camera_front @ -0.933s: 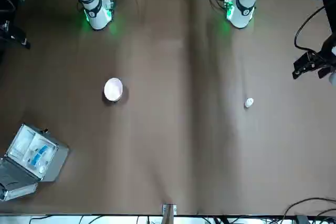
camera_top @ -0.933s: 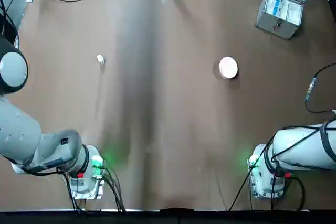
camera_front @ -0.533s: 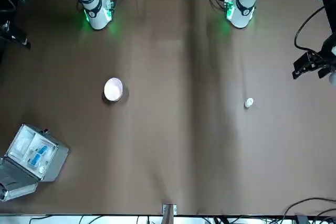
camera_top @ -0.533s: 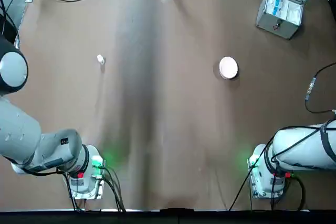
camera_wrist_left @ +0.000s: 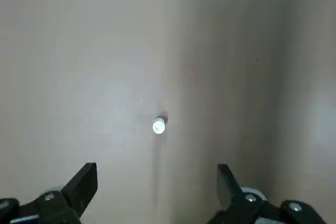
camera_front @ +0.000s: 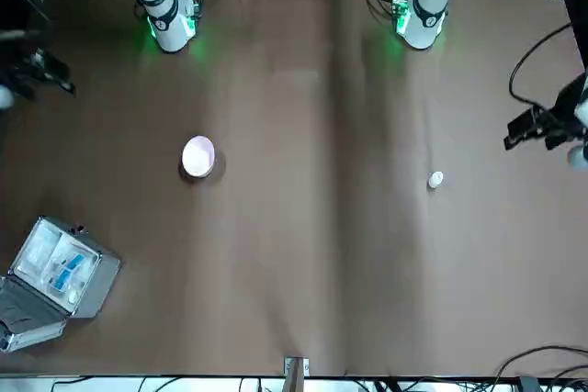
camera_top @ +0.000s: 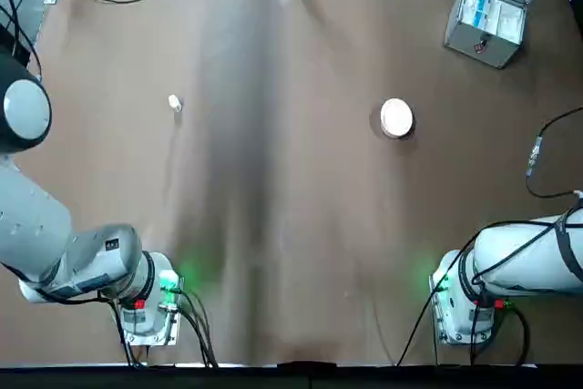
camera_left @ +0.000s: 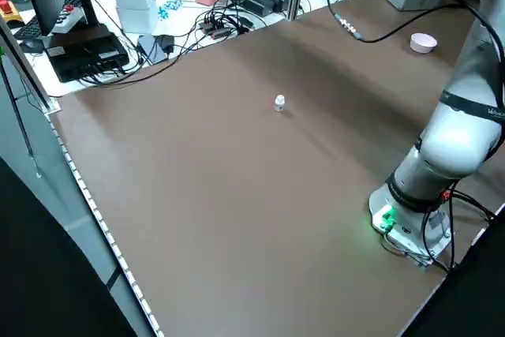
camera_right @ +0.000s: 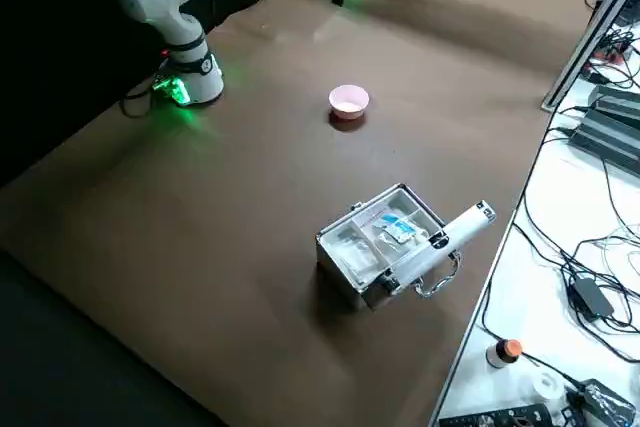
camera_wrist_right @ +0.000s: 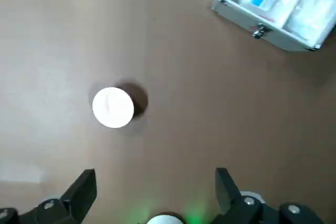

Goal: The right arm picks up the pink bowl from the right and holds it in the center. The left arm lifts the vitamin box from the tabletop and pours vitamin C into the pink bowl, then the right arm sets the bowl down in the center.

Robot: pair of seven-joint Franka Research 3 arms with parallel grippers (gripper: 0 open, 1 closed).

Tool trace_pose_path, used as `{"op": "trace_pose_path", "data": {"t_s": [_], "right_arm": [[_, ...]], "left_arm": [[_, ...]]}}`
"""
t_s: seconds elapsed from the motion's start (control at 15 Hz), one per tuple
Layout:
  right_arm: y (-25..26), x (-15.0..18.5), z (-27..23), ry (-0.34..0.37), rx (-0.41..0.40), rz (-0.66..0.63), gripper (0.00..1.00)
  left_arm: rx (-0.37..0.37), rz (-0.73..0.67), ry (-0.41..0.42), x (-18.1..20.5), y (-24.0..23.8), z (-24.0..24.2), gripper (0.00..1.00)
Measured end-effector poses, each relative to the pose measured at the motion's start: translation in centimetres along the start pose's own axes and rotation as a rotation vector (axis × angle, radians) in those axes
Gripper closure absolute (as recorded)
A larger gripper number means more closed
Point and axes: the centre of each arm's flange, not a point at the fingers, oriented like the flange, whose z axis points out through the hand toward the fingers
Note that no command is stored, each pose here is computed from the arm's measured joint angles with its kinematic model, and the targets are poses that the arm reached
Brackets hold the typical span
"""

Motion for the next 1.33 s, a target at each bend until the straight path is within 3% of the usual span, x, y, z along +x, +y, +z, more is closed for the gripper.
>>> {"op": "trace_pose_path", "data": {"t_s": [0.27, 0.47, 0.67, 1.0, 1.33], "right_arm": [[-1.1, 1.7, 6.8, -0.011, 0.026, -0.014, 0.0], [-1.7, 2.0, 11.9, -0.024, 0.045, -0.017, 0.01], [-4.1, 1.8, 20.2, -0.047, 0.043, -0.051, 0.03], [-5.2, 2.4, 28.0, -0.133, 0.084, -0.037, 0.17], [-5.3, 1.9, 32.9, -0.138, 0.078, -0.033, 0.26]], "left_arm": [[-0.036, 0.05, -0.05, 2.8, -3.0, 5.3, 0.0], [-0.112, 0.14, -0.056, 4.2, -6.9, 8.2, 0.0], [-0.209, 0.26, -0.046, 4.7, -9.8, 10.1, 0.0], [-0.478, 0.369, 0.021, 5.2, -18.1, 16.5, 0.0], [-0.689, 0.465, 0.122, 5.0, -23.8, 24.2, 0.0]]}}
